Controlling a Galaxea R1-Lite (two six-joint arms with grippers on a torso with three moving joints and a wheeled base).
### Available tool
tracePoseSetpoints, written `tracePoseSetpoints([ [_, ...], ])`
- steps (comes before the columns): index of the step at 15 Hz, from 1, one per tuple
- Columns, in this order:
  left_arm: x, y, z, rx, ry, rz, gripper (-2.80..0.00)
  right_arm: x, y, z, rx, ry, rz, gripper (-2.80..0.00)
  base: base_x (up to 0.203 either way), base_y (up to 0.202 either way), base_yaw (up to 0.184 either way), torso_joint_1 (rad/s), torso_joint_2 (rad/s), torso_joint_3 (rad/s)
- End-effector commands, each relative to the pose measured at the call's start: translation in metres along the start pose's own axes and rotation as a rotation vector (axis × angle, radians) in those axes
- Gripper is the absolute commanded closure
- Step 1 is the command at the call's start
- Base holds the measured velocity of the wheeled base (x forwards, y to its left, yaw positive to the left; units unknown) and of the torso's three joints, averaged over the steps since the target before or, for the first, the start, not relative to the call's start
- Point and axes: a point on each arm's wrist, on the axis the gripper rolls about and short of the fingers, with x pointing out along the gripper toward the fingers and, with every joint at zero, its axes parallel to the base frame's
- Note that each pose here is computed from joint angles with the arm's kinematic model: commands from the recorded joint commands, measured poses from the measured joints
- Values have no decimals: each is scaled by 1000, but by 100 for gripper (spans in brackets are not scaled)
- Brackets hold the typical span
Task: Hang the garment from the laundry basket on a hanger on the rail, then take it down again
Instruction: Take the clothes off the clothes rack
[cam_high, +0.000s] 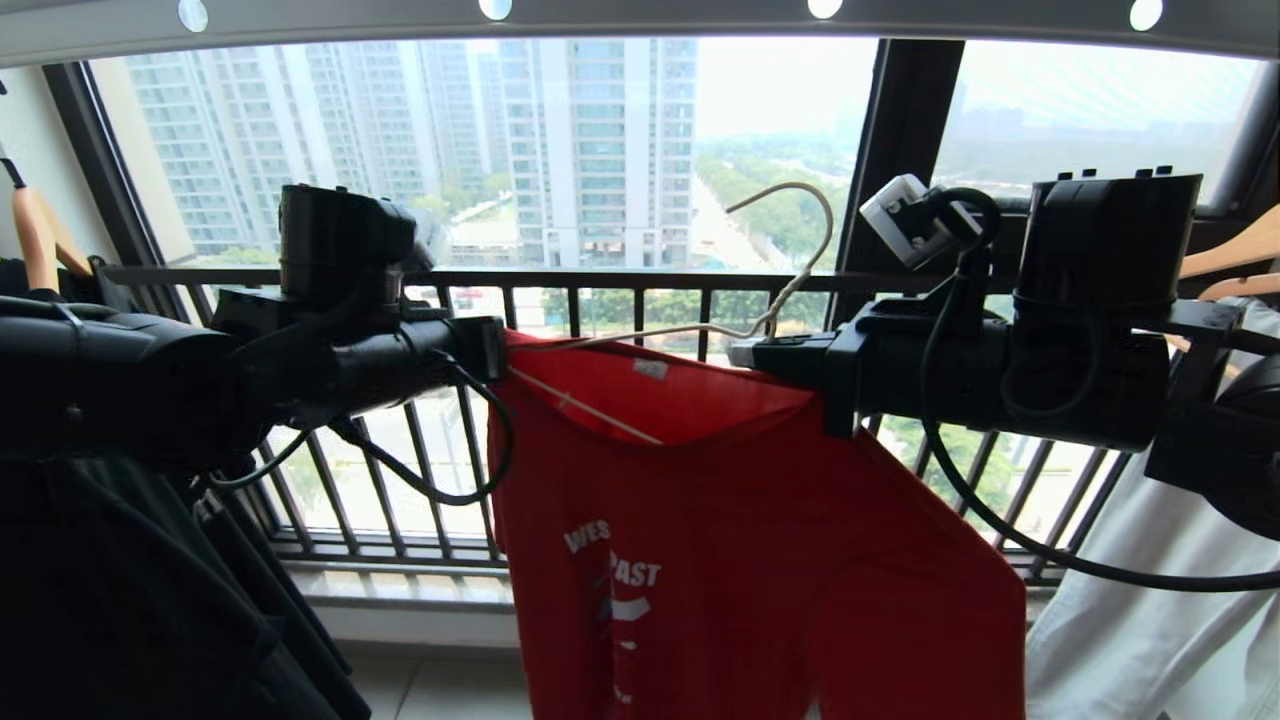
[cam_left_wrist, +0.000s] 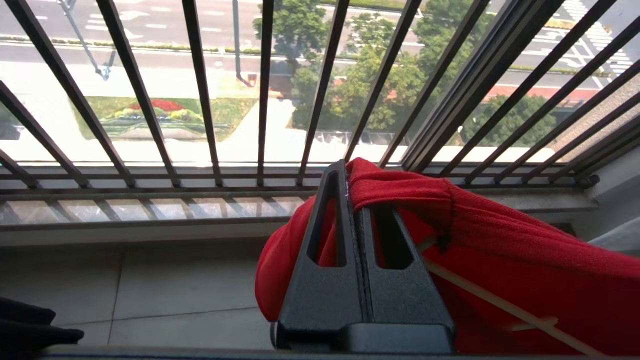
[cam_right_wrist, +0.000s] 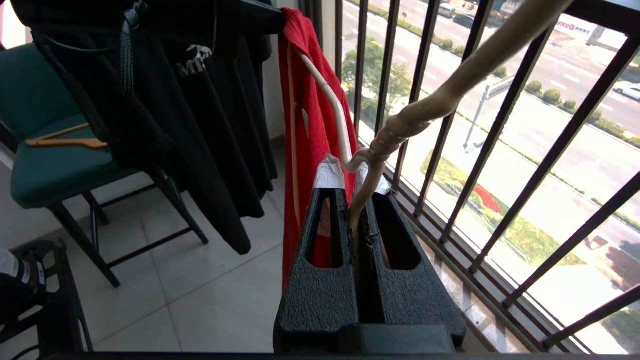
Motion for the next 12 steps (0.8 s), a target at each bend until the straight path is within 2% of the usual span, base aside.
tracePoseSetpoints([
  [1, -2, 16, 9, -76, 8, -105, 0, 2, -1, -2, 1, 4, 2, 0, 0, 0, 0, 0, 0, 0],
  [5, -12, 45, 21, -204, 55, -323, 0, 4, -5, -4, 7, 10, -5, 0, 0, 0, 0, 0, 0, 0],
  [7, -15, 56, 22, -269, 90, -402, 0, 3, -6, -2, 5, 5, -10, 0, 0, 0, 0, 0, 0, 0],
  [12, 12, 63, 0, -297, 178, -406, 0, 2, -10, -1, 6, 2, -22, 0, 0, 0, 0, 0, 0, 0],
])
